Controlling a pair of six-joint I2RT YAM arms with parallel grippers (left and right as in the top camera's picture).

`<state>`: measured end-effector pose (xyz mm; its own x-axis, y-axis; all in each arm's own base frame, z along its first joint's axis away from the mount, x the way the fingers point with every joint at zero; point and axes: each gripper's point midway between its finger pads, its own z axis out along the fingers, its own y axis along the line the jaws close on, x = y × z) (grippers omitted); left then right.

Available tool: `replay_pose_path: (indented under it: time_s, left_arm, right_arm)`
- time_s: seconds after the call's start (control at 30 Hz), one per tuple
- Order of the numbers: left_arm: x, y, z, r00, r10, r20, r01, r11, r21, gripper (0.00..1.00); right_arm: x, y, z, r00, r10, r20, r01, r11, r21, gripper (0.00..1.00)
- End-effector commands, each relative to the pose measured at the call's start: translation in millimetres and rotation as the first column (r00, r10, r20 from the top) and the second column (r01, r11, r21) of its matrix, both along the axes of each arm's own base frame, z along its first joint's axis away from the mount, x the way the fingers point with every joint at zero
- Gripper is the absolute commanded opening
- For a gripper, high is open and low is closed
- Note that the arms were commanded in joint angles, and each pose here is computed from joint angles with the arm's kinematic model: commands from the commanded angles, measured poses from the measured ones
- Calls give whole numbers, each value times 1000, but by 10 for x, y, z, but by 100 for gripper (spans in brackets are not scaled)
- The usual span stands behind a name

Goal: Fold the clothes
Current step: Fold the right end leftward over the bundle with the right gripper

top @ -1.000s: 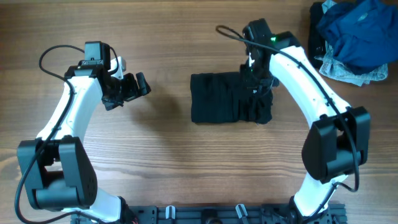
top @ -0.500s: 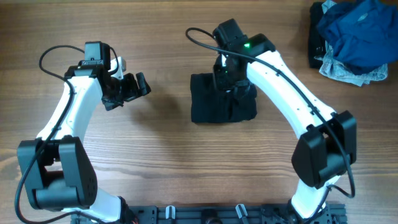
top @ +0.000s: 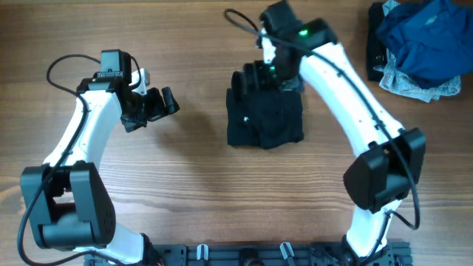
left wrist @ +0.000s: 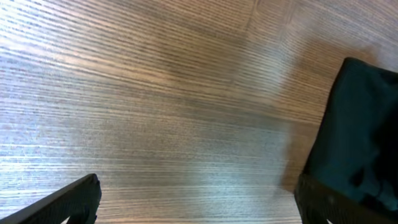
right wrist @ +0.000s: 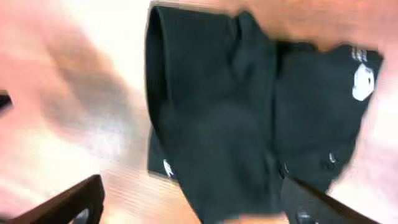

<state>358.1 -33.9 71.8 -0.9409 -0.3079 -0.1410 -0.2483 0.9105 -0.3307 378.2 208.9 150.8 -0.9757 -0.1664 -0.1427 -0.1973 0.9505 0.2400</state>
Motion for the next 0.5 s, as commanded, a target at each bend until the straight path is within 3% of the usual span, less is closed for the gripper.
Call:
replay_pose_path:
  time_s: [0.0, 0.07, 0.13, 0.2, 0.4, 0.43, 0.47]
  left_arm:
    - [25, -7, 74, 1000, 7, 20, -7, 1000, -16, 100]
    - [23, -7, 74, 1000, 7, 19, -7, 1000, -16, 100]
    - [3, -8, 69, 1000, 7, 10, -7, 1000, -17, 100]
    - [-3, -8, 68, 1000, 7, 8, -7, 1000, -17, 100]
    - [-12, -9, 65, 1000, 7, 4, -7, 1000, -17, 100]
    - [-13, -9, 65, 1000, 7, 3, -7, 1000, -17, 100]
    - [-13, -9, 65, 1000, 7, 3, -7, 1000, -17, 100]
  right_arm:
    - [-359, 170, -32, 968, 243, -59, -241, 970, 40, 83]
    - [-419, 57, -214, 968, 240, -71, -247, 962, -118, 82]
    - [-512, -163, -408, 991, 92, -100, -118, 950, -288, 86]
    - [-670, -164, -562, 983, 67, -168, -111, 957, -269, 86]
    - [-586, -5, -840, 990, 67, -126, -91, 977, -194, 83]
    - [-581, -3, -875, 991, 60, -122, -83, 978, -192, 75]
    - [-572, 3, -909, 991, 59, -117, -80, 979, -189, 49]
